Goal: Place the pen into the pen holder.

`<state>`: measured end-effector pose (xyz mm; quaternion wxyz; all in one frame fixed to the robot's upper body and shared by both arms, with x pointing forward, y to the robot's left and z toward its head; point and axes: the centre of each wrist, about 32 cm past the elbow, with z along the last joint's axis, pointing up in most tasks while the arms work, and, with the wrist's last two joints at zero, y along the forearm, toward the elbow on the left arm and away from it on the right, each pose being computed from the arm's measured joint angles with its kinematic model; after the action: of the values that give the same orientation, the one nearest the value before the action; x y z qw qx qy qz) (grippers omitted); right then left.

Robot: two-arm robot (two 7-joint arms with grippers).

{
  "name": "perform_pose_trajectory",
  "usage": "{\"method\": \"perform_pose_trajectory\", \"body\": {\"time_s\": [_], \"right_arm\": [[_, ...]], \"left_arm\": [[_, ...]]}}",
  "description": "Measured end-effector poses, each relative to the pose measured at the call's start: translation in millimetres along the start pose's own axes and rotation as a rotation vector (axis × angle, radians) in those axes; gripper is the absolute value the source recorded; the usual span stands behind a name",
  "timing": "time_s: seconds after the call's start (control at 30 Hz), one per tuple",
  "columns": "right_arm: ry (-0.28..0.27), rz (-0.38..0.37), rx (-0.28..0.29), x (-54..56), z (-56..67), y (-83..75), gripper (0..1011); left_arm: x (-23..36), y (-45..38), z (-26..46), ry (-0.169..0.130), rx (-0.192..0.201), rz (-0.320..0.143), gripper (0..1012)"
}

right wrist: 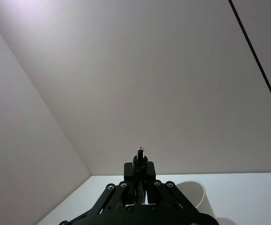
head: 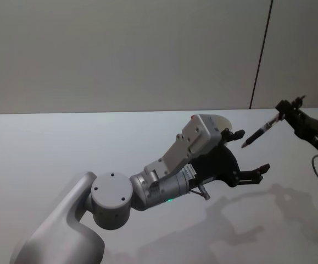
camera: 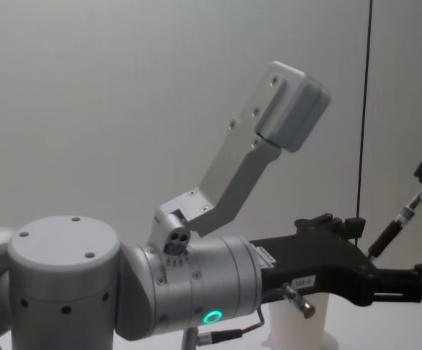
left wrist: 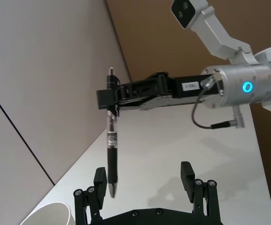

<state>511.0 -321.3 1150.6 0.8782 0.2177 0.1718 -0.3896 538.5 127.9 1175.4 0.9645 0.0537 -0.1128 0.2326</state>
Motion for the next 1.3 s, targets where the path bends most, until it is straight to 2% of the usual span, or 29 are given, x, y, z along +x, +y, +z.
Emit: {"method": "perform_pose_trajectory", "body": {"time_s": [0.33, 0.73, 1.07, 1.1, 1.3], "right_arm": [[-0.093, 0.011, -0.022, 14.7, 16.9, 19.9, 132], [-0.169, 0.032, -0.047, 31.5, 31.5, 48.1, 132], [-0.184, 0.063, -0.083, 43.1, 36.7, 66.9, 132], [-0.187, 0.077, -0.1, 47.2, 37.2, 73.2, 132], [-0.195, 0.097, -0.132, 53.5, 35.4, 85.0, 132]], "left_arm": [[0.0, 0.0, 0.0, 0.0, 0.0, 0.0, 1004], [0.0, 0.0, 0.0, 0.0, 0.0, 0.0, 1004], [0.0, 0.0, 0.0, 0.0, 0.0, 0.0, 1004], [0.0, 0.0, 0.0, 0.0, 0.0, 0.0, 1004], [0.0, 0.0, 0.0, 0.0, 0.0, 0.0, 1004]]}}
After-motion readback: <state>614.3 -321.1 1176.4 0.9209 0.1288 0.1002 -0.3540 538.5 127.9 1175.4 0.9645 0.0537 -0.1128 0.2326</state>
